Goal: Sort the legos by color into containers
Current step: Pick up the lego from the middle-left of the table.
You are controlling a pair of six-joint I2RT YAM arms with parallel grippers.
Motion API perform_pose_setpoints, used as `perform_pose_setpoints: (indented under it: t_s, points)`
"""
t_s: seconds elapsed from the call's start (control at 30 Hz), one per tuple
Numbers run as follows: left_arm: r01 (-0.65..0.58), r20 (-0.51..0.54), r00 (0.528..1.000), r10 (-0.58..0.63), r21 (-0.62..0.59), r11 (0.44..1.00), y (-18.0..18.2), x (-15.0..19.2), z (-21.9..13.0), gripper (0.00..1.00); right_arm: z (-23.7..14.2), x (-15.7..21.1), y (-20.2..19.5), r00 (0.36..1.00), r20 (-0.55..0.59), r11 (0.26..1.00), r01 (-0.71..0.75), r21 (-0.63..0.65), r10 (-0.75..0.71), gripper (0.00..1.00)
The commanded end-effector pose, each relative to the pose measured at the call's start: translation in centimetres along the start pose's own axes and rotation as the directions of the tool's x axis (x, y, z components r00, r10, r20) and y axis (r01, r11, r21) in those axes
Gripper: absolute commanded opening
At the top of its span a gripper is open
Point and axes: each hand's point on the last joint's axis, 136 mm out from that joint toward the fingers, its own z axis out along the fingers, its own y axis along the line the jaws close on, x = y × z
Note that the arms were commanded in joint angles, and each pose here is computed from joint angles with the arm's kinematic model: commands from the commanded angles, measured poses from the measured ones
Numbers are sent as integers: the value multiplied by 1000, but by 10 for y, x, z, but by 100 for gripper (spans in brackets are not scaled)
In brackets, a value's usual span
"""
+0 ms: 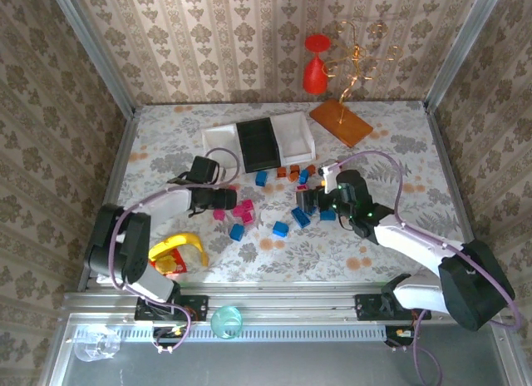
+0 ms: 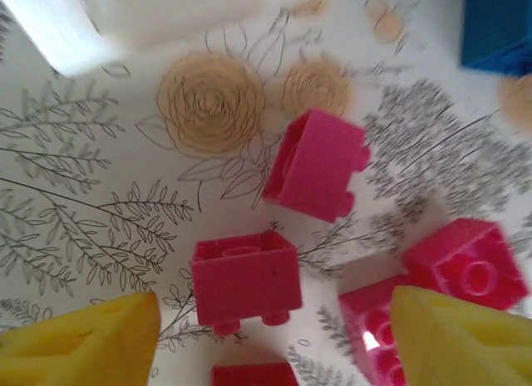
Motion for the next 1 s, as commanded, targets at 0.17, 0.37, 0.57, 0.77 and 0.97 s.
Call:
perform_pose_setpoints:
  t_s: [0.17, 0.37, 0.57, 0.77, 0.97]
  points:
    - [-11, 12, 1000, 11, -24, 1000, 2, -11, 16, 53, 1, -19, 42, 991, 51, 984, 129, -123, -124, 93]
    - [-6, 26, 1000, 7, -55, 998, 9, -11, 25, 45, 6, -15, 46, 992, 32, 984, 126, -127, -122, 93]
    - [1, 79, 997, 8, -110, 994, 18, -15, 11, 35, 7, -13, 45, 993, 14, 987, 115, -113, -115, 93]
    - [43, 343, 939, 1, -120, 992, 21, -50, -47, 32, 9, -23, 50, 997, 28, 989, 73, -125, -70, 94]
    - [41, 411, 912, 1, -94, 995, 15, -121, -53, 32, 25, -48, 63, 996, 82, 985, -6, -172, 21, 94]
